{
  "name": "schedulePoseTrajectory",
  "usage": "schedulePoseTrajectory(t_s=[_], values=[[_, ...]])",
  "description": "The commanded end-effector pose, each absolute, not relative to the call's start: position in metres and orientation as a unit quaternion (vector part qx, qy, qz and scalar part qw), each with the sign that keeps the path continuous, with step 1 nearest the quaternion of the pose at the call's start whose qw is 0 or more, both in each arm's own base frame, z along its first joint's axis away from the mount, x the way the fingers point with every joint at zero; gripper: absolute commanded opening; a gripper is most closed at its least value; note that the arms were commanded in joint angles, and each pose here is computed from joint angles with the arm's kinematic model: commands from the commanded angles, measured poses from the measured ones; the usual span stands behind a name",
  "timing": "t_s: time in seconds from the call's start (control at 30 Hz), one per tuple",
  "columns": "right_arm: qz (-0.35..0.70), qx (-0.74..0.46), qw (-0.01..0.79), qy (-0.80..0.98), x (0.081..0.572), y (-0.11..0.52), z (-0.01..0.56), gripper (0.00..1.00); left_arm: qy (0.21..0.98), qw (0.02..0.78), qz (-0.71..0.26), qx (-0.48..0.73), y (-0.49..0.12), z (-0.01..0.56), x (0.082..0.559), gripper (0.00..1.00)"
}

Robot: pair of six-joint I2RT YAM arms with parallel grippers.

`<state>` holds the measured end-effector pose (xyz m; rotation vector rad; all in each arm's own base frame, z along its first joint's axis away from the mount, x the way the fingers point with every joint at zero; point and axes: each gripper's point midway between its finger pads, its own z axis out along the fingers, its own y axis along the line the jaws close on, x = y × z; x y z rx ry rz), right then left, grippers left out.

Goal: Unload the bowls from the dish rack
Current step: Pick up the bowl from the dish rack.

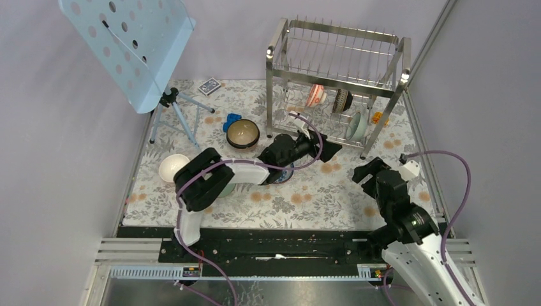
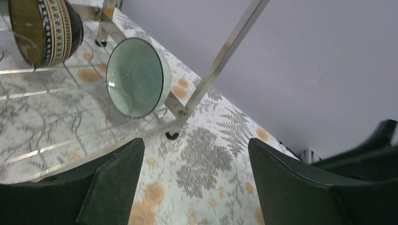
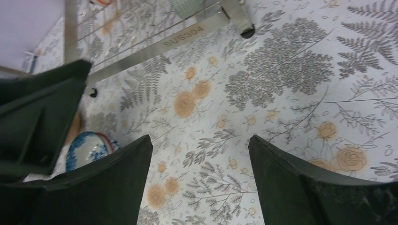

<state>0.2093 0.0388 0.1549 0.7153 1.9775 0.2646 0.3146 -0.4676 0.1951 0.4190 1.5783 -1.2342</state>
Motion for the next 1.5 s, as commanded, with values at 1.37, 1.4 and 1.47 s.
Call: schedulePoseTrajectory(t_s=[1.37,1.4,1.47], values=[[0.235,0.3,0.534,0.755,0.167,0.04,0.212,0.8,0.621,0.515,-0.552,0.213,-0.594,0.156,0.399,0.42],[0.234,0.3,0.535,0.754,0.167,0.04,0.212,0.8,0.62,0.513,-0.553,0.215,-0.596,0.156,0.399,0.41],[0.233,0.298,0.534,0.756,0.167,0.04,0.212,0.8,0.62,0.51,-0.556,0.217,-0.598,0.156,0.399,0.41]])
